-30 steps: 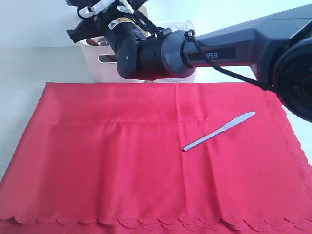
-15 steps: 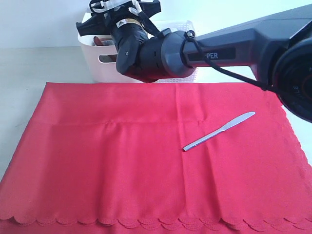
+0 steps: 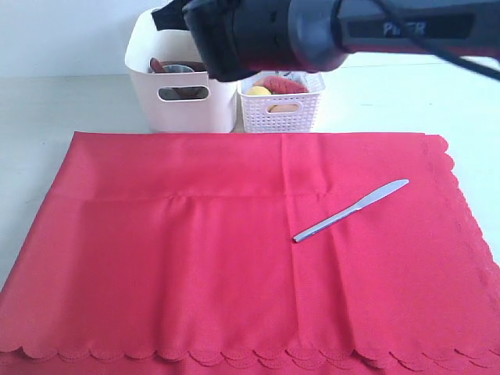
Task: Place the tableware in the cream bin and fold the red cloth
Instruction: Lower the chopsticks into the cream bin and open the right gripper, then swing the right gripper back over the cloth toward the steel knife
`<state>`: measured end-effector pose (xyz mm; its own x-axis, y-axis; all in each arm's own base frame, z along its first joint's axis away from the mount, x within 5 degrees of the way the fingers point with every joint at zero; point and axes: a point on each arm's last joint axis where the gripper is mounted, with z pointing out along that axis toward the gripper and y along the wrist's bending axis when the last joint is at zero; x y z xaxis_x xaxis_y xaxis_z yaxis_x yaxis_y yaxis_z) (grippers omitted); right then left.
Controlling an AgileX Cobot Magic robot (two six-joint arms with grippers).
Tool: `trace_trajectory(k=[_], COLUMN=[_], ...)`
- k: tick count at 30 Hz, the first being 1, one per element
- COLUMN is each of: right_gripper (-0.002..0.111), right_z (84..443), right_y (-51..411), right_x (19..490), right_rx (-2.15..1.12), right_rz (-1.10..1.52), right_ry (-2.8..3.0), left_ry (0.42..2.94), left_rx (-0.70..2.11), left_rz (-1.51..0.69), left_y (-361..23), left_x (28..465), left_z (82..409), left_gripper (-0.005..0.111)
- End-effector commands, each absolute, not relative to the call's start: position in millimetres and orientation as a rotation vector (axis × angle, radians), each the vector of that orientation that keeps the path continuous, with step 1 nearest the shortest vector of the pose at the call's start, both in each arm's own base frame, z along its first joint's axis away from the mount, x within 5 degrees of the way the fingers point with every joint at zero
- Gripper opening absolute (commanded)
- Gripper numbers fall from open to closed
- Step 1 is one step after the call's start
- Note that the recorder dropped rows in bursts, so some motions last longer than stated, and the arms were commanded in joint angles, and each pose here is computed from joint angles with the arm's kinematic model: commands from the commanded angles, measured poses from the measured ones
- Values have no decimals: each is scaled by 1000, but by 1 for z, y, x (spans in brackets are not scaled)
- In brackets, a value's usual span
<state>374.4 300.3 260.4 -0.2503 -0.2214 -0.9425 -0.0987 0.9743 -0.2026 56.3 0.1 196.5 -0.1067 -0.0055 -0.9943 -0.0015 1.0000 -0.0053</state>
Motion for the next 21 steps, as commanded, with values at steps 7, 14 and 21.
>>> trace_trajectory(k=[7, 14, 21], right_gripper=[0, 0, 0], right_z=[322, 335, 330], right_y=[246, 219, 202], right_x=[346, 321, 296], right_rx=[-194, -337, -452], right_rz=[-555, -665, -583], right_ry=[1852, 1852, 1855], left_ry=[1672, 1672, 1672], left_rx=[-12, -12, -12], left_rz=[-7, -7, -7], left_y=[0, 0, 0], left_x=[56, 56, 56], left_z=[196, 196, 196], left_gripper=[2, 2, 2])
